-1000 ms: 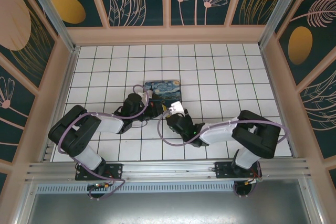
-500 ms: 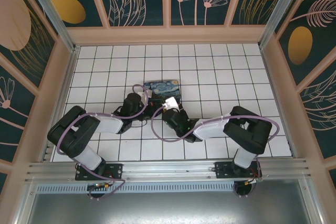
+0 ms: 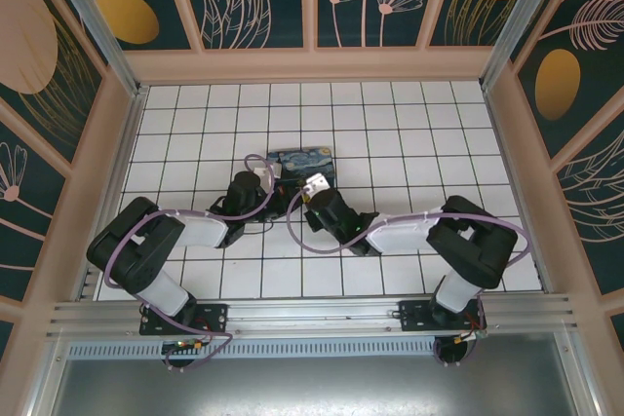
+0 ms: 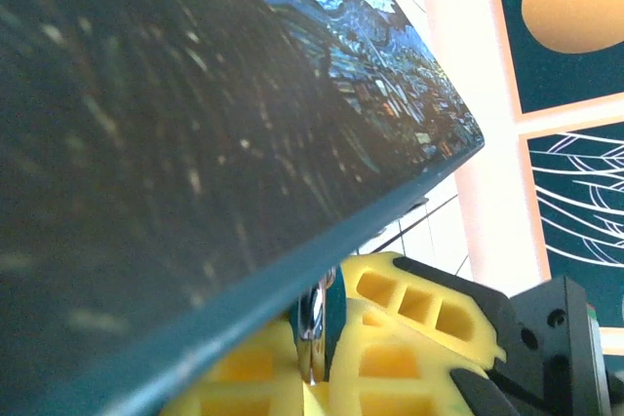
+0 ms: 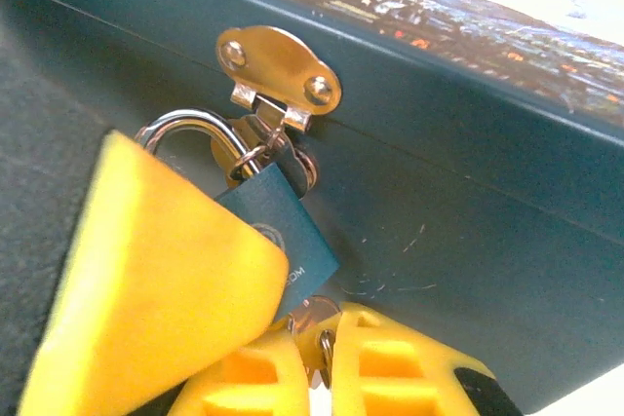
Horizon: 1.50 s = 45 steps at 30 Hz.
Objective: Unlock the padlock with the key
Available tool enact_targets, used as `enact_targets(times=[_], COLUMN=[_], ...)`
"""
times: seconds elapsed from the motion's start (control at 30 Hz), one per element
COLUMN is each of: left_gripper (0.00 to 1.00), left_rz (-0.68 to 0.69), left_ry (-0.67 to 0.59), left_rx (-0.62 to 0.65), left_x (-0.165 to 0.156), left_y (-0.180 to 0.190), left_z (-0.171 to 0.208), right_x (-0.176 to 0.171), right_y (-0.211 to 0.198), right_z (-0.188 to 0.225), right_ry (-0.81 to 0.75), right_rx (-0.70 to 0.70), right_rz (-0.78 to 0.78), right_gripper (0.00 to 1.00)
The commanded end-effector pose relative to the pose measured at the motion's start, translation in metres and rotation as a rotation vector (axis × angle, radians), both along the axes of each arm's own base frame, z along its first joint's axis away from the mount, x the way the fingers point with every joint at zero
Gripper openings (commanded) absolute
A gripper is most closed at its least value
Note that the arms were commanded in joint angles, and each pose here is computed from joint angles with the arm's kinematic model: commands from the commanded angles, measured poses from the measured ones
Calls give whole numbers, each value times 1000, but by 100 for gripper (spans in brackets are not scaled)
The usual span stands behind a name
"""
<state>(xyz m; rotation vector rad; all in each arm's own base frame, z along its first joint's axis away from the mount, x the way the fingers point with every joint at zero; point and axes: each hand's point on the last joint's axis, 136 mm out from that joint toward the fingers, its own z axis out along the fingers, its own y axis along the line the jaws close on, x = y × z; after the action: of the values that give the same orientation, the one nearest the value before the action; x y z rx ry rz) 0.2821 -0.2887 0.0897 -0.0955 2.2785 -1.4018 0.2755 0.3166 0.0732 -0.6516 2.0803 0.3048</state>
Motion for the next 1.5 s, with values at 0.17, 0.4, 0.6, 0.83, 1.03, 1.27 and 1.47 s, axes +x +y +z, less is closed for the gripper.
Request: enact_targets(times=[0.17, 0.4, 0.6, 0.83, 1.03, 1.27, 1.47], left_gripper=[0, 0, 0, 18, 36, 59, 81], left_rz=[-49, -48, -62, -93, -101, -100, -60], left_ry=[4, 5, 4, 16, 25, 2, -23], left_rx=[16, 22, 79, 122, 124, 109, 109], left_x=[-11, -10, -10, -16, -19, -21, -22], left_y=[-1, -1, 2, 4, 4, 5, 14], left_z=[-5, -7, -21, -38, -45, -31, -12], right_x=[-3, -7, -16, -25, -30, -35, -35], right_y=[15, 4, -22, -40, -34, -21, -9], right_z=[37, 29, 40, 53, 55, 44, 31], right_ry=[203, 259, 261, 289, 338, 388, 427], right_rx=[338, 362, 440, 614, 724, 770, 782], right_rz=[158, 148, 89, -5, -43, -61, -56], right_gripper=[0, 27, 47, 57, 66, 74, 75])
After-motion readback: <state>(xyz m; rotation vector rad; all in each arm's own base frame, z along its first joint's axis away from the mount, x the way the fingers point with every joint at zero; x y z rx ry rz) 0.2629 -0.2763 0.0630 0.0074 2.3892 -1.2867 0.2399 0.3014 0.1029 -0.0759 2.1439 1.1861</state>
